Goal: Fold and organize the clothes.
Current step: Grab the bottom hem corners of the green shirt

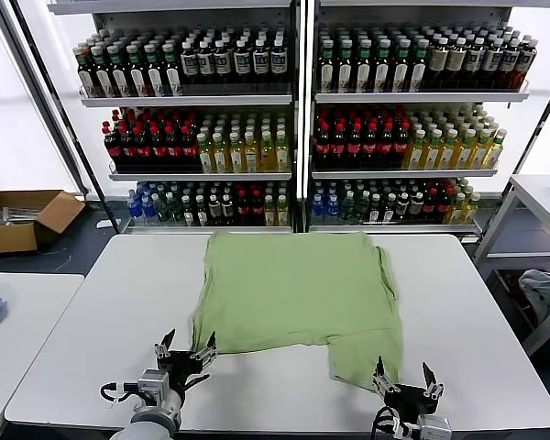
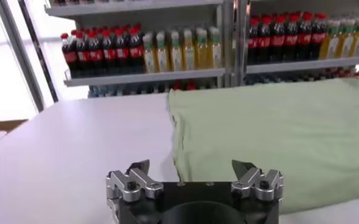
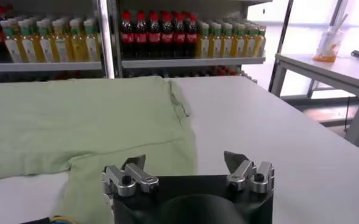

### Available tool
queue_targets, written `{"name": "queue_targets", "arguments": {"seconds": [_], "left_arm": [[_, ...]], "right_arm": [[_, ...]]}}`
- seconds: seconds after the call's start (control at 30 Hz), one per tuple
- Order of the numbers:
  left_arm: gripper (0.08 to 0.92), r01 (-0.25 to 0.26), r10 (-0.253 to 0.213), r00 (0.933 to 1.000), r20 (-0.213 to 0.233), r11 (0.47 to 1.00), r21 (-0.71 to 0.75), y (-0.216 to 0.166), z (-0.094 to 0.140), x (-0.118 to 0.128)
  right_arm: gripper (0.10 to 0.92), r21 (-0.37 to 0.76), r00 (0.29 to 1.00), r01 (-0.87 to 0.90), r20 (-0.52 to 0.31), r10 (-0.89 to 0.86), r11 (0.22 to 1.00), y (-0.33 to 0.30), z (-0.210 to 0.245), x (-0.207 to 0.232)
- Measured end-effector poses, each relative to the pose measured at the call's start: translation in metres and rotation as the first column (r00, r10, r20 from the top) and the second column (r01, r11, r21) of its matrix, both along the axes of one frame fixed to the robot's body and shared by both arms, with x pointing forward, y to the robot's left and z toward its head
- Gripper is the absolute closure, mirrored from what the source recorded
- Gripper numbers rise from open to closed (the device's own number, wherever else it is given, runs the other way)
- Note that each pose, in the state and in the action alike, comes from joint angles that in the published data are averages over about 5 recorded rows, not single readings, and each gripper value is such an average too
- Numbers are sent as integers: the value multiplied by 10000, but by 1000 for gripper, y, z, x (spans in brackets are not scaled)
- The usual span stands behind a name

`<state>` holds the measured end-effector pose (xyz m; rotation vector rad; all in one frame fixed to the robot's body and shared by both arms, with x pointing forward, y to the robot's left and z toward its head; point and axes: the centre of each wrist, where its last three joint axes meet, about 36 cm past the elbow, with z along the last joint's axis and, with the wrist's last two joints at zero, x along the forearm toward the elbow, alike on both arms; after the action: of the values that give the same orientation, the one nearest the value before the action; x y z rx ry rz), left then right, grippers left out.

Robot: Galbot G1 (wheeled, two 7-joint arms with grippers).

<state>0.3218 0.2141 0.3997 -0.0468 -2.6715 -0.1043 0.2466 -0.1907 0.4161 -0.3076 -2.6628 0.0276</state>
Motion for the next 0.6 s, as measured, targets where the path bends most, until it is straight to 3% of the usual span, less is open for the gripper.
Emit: {"name": "queue_targets", "arguments": {"seconds": [0.6], "left_arm": [[177,54,-46,9984,-566,9999,146,0,-11,3]], "right_arm": [[205,-25,9985,-68,-546,66,10000,7,-15,1]]}}
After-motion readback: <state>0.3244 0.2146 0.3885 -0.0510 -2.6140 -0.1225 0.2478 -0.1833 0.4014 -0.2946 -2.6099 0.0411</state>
